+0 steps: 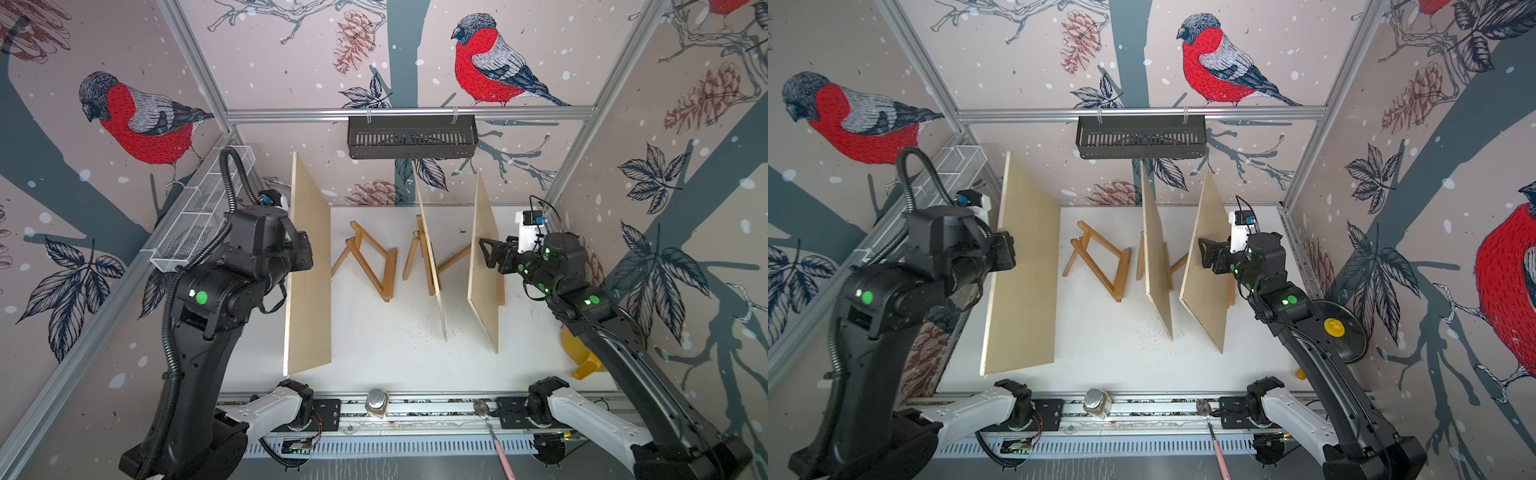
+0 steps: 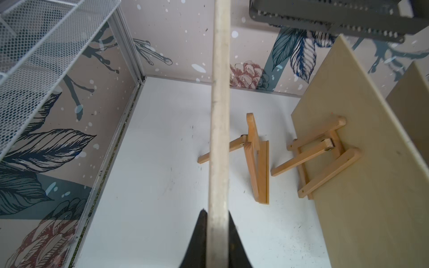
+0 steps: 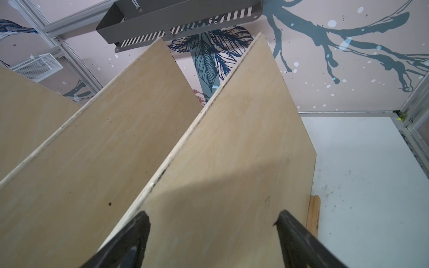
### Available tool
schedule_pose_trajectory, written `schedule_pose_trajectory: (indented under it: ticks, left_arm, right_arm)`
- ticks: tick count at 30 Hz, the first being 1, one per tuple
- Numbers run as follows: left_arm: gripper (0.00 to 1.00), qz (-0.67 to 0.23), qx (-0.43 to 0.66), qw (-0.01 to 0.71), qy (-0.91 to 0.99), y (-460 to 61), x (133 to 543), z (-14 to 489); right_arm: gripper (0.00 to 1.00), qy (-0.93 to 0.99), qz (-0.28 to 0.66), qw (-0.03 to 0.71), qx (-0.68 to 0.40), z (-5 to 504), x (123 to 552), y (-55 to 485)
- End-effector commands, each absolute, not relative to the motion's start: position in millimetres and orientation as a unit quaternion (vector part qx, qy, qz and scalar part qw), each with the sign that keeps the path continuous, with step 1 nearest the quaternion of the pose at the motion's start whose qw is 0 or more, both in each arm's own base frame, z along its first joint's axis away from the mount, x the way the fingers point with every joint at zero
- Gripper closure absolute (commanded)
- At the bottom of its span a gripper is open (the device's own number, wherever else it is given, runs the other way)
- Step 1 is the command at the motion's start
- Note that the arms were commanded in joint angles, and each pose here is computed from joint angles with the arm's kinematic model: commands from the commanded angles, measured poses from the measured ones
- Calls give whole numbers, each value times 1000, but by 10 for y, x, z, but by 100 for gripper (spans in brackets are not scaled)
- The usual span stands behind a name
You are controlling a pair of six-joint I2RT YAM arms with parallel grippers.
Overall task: Disassemble the easel
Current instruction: Place the drawing board at the center of the board.
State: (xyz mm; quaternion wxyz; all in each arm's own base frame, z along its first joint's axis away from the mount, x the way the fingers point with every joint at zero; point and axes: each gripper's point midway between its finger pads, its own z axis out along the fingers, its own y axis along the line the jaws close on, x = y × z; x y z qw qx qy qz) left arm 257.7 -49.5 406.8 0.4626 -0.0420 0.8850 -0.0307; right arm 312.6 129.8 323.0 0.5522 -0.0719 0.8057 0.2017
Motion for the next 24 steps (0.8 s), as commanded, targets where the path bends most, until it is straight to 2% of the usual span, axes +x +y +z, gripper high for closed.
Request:
schedule_pose_trajectory:
  ticks: [1, 8, 14, 24]
  left_arm:
    - [100, 1, -40, 533, 845, -474, 2923, 4297]
    - [100, 65, -44, 536, 841, -326, 3172, 4080]
    - [100, 57, -37, 533, 843, -264, 3459, 3868]
    - [100, 6, -13, 513, 859, -489, 3896, 3506]
  right_arm:
    - [13, 805, 197, 554, -73, 3209, 3118, 1287]
    - [13, 813, 188, 546, -76, 3073, 3128, 1278]
    - [13, 819, 185, 537, -78, 2945, 3172, 1295]
    - [12, 829, 174, 525, -78, 2762, 3182, 1274]
